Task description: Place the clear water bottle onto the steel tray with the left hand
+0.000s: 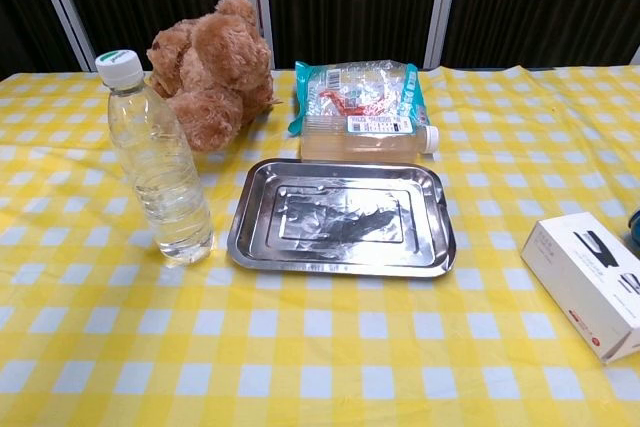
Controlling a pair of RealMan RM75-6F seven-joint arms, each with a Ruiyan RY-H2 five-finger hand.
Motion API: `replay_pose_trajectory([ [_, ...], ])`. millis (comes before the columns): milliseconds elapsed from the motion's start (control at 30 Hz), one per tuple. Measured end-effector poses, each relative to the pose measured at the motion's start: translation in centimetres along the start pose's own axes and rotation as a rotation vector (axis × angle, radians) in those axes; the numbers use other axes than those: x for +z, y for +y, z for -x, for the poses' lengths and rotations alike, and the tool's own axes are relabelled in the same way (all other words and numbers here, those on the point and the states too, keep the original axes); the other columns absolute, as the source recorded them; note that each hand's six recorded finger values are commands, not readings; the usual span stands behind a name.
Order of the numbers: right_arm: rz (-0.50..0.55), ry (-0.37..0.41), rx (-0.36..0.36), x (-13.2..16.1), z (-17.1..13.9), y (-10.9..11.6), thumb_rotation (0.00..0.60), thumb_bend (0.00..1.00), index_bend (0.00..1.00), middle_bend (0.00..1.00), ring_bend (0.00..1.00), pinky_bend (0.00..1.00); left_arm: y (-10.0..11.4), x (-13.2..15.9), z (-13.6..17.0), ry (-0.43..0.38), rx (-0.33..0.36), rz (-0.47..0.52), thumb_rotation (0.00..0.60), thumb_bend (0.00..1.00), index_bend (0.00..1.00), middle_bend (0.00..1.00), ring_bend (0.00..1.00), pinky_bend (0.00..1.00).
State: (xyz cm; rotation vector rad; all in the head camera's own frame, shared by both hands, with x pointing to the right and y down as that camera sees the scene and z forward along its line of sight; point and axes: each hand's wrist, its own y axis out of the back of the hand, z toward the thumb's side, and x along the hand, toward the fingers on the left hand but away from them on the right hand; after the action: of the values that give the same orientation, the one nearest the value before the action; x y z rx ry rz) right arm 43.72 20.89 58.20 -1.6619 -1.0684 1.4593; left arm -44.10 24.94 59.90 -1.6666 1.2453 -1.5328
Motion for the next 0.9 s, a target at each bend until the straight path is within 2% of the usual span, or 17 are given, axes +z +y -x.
replay_pose_trajectory([
  [900, -0.003, -0.005, 0.0, -0.28, -0.35, 0.21, 0.6, 0.05, 0.11, 0.0, 0.0, 0.0, -0.33, 0.36, 0.18, -0.003, -0.008, 0.005, 0.6, 0.22, 0.15, 0.11, 0.0, 0.0],
])
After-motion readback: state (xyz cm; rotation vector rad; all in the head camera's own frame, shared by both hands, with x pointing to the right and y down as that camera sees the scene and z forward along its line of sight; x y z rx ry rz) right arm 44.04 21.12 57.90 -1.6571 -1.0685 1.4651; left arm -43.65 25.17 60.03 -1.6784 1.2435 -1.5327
